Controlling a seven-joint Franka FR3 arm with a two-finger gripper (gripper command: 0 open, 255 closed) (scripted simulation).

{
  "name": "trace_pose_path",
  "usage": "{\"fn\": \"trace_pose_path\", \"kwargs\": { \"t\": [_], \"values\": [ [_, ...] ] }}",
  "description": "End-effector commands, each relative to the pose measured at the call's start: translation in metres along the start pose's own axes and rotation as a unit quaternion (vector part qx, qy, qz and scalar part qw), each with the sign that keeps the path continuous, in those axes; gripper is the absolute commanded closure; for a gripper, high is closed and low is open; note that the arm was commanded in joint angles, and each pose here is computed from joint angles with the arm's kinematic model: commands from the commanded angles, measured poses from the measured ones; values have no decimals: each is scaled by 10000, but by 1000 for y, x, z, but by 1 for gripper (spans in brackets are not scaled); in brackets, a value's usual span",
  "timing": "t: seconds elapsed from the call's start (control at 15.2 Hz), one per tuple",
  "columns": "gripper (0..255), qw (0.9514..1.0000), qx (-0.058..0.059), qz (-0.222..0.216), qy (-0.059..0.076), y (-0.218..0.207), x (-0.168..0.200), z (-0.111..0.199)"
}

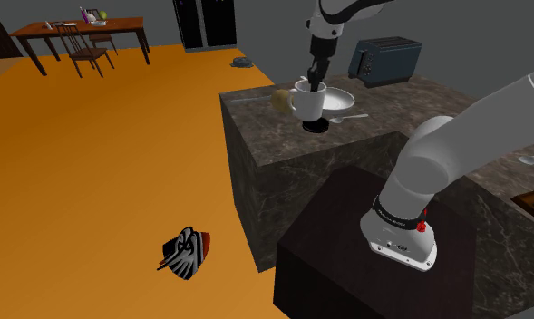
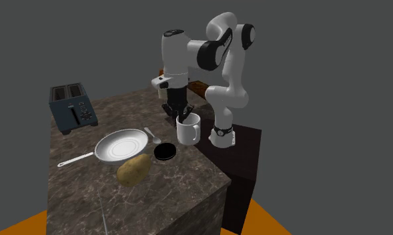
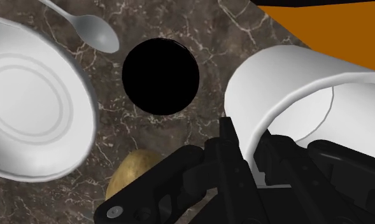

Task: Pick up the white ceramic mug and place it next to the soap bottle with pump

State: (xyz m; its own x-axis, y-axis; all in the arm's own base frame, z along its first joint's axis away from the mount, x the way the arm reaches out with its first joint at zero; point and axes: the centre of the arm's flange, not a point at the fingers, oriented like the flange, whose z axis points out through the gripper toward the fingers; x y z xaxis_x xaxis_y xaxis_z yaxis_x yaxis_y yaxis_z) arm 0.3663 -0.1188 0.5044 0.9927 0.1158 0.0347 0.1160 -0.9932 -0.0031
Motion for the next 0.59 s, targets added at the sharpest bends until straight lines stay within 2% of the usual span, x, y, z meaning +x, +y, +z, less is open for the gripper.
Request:
{"fn": "trace_pose_path", "kwargs": {
  "t": [0.0,0.53],
  "values": [
    [255,10000,0,-1,0,-1,0,-10],
    [255,10000,0,-1,0,-1,1,-53]
  ]
}}
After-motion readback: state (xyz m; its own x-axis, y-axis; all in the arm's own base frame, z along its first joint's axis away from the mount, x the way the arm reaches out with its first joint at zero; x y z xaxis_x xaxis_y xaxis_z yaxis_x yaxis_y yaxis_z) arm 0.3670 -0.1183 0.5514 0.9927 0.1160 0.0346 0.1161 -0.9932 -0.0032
